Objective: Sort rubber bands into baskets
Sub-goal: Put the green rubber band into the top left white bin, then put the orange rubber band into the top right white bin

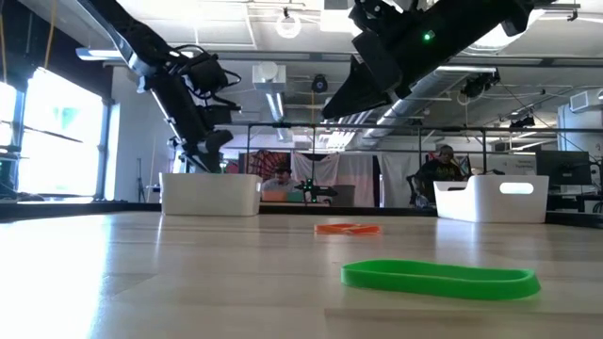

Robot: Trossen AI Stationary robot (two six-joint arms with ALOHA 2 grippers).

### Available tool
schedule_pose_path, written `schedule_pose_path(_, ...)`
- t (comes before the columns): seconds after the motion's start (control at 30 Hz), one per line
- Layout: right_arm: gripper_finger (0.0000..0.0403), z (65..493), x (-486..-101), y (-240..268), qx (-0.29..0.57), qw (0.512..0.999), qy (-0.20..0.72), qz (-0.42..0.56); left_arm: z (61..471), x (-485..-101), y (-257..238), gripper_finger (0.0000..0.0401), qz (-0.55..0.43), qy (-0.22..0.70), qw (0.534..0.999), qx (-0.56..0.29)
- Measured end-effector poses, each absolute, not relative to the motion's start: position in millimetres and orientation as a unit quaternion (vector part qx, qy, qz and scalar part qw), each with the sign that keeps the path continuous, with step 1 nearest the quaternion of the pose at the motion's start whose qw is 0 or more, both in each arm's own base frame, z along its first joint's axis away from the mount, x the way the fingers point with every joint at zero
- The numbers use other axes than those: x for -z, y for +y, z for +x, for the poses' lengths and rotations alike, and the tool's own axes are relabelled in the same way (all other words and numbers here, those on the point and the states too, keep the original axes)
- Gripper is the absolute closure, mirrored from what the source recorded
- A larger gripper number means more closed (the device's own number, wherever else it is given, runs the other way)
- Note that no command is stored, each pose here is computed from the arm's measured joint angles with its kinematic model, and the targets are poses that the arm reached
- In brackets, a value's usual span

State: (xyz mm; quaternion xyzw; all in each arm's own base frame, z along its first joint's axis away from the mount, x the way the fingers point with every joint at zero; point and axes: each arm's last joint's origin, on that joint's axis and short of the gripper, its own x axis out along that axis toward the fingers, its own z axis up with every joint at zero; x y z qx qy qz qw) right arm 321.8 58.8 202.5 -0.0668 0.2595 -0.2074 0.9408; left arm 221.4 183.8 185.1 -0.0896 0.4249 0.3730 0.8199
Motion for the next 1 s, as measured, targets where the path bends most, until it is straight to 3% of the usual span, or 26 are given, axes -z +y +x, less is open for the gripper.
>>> schedule_pose_path(0.2,0.0224,322.2,-203.0,59.7,0.206,0.943,0.255,-0.061,227.5,-187.8,178.9,0.0260,-0.080,0.413,0.832,-0.363)
schedule_pose_path(0.43,0.0224,324.3,-206.9,62.8,0.201,0.950,0.233,-0.056,249.8,-192.1,154.9,0.0226,-0.050,0.388,0.865,-0.313)
schedule_pose_path(0.67,0.0224,320.6,-201.1,61.9,0.204,0.942,0.263,-0.053,269.4,-192.2,118.2,0.0212,-0.030,0.388,0.889,-0.241)
schedule_pose_path(0.87,0.0224,315.9,-188.2,62.4,0.147,0.940,0.308,0.003,286.1,-194.0,76.7,0.0212,-0.017,0.374,0.913,-0.160)
schedule_pose_path(1.0,0.0224,311.6,-165.8,60.1,0.149,0.930,0.336,0.022,293.9,-191.8,52.4,0.0212,-0.023,0.306,0.943,-0.131)
